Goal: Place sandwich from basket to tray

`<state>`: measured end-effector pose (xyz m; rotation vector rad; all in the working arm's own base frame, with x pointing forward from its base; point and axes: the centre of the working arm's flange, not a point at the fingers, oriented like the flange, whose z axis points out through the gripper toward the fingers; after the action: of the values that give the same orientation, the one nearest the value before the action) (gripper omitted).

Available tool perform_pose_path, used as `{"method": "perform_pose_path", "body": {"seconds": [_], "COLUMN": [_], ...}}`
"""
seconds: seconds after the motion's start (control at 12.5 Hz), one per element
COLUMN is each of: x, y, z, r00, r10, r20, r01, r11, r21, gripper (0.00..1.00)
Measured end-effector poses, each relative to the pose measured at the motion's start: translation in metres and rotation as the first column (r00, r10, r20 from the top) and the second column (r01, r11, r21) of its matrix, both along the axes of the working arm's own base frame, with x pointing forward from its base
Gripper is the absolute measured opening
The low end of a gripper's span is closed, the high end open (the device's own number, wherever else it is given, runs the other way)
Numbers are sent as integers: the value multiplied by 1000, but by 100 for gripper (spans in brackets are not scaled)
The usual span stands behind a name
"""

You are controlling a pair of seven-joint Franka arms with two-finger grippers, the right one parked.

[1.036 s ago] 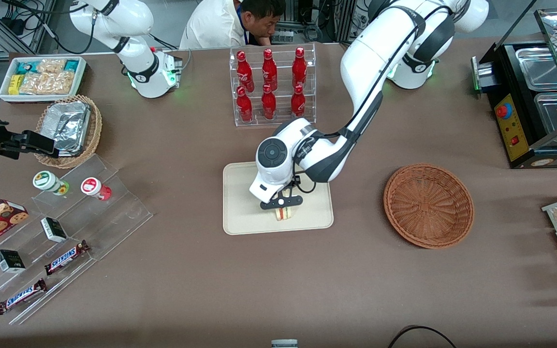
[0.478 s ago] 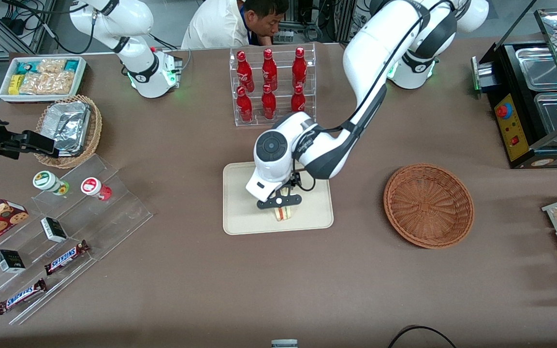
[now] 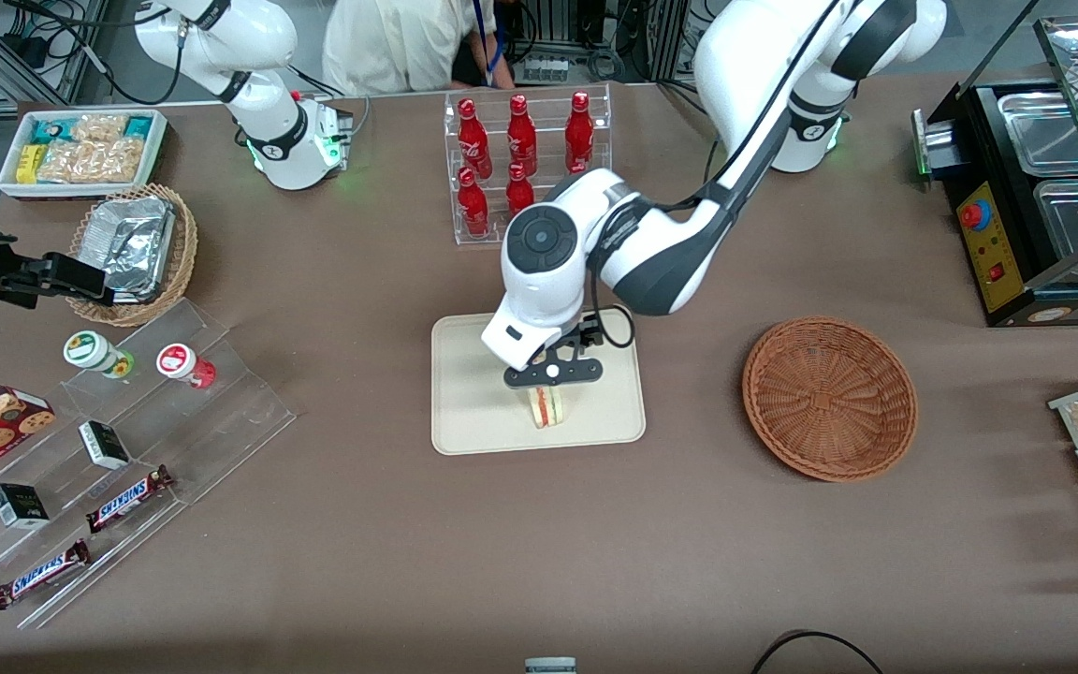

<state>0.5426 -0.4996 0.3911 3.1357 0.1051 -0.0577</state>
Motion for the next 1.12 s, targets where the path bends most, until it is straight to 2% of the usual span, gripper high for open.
{"method": "perform_pose_path", "body": {"seconds": [0.24, 0.48, 0.72, 1.12], "x": [16, 53, 76, 97], "y": [33, 111, 189, 313], "z": [46, 85, 97, 122], "r00": [1000, 1000, 999, 987], "r10": [17, 22, -37, -150], "r20": [12, 17, 1, -60], "r01": [-17, -22, 37, 147], "r11": [1000, 1000, 999, 988], "r21": [-21, -22, -31, -52], "gripper": [100, 100, 100, 100]}}
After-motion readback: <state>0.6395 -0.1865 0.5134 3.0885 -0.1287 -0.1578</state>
